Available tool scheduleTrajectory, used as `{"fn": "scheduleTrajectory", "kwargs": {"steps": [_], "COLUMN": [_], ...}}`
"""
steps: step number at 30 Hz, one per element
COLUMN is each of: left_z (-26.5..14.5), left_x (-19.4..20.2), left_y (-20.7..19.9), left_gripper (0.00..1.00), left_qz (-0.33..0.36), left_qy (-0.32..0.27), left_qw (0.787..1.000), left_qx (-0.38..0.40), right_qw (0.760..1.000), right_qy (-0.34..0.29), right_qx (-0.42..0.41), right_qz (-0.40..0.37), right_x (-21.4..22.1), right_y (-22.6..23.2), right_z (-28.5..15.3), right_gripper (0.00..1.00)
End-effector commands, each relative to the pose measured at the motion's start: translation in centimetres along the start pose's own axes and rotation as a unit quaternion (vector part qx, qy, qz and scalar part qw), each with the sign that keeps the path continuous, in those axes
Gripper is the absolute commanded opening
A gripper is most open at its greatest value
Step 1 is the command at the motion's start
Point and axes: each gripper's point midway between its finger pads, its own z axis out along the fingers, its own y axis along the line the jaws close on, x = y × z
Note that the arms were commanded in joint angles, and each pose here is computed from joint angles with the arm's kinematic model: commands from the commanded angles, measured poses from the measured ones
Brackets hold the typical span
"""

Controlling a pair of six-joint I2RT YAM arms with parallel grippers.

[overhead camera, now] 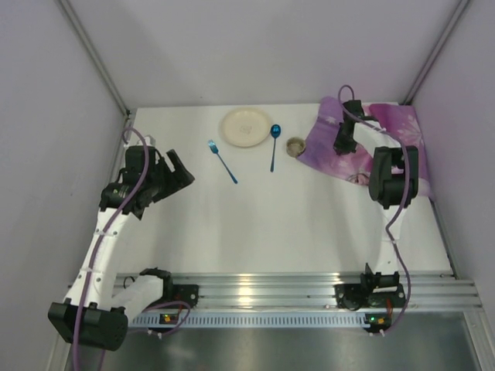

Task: Set the dinner table for one person

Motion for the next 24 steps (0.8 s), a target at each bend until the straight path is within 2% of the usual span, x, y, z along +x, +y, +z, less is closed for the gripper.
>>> {"fn": "scheduleTrajectory", "kwargs": {"steps": [1, 5, 7, 8, 9, 13, 14, 15, 19, 22, 24], "left_z": [-0.2, -0.1, 0.0, 0.0, 0.1, 0.2, 0.3, 0.2, 0.1, -0.2, -0.5], "left_x": [0.0, 0.7, 1.1, 1.1, 1.2, 1.9, 2.1, 2.2, 2.8, 3.0, 3.1], "left_y": [-0.2, -0.4, -0.5, -0.9, -1.0, -1.5, -1.5, -1.6, -1.4, -1.4, -1.4], "left_gripper": [0.83, 0.83, 0.83, 0.83, 0.82, 0.82, 0.82, 0.82, 0.82, 0.82, 0.82], "left_qz": [0.007, 0.006, 0.004, 0.005, 0.004, 0.002, 0.003, 0.003, 0.004, 0.005, 0.008], "left_qy": [-0.009, -0.003, 0.002, 0.002, 0.003, 0.012, 0.014, 0.014, 0.014, 0.011, 0.009], "left_qw": [1.000, 1.000, 0.999, 0.999, 0.999, 0.997, 0.997, 0.997, 0.996, 0.996, 0.995], "left_qx": [0.014, 0.029, 0.036, 0.048, 0.053, 0.073, 0.076, 0.080, 0.087, 0.093, 0.096], "right_qw": [0.998, 0.998, 0.997, 0.998, 0.997, 0.993, 0.994, 0.992, 0.991, 0.990, 0.988], "right_qy": [0.065, 0.054, 0.052, 0.030, 0.051, 0.063, 0.050, 0.078, 0.100, 0.119, 0.123], "right_qx": [0.013, 0.028, 0.034, 0.027, 0.038, 0.017, -0.001, 0.004, -0.018, -0.056, -0.081], "right_qz": [0.008, 0.027, 0.042, 0.049, 0.053, 0.099, 0.098, 0.095, 0.087, 0.051, 0.037], "right_x": [4.6, 5.2, 6.6, 6.1, 8.7, 13.8, 14.3, 17.2, 22.9, 27.4, 28.8], "right_y": [-1.8, -4.5, -5.7, -5.7, -6.8, -7.4, -6.9, -7.4, -5.7, -2.4, -0.6], "right_z": [0.8, -1.9, -4.2, -6.5, -6.7, -10.4, -11.9, -12.1, -15.0, -17.5, -18.8], "right_gripper": [0.00, 0.00, 0.00, 0.00, 0.00, 0.00, 0.00, 0.00, 0.00, 0.00, 0.00]}}
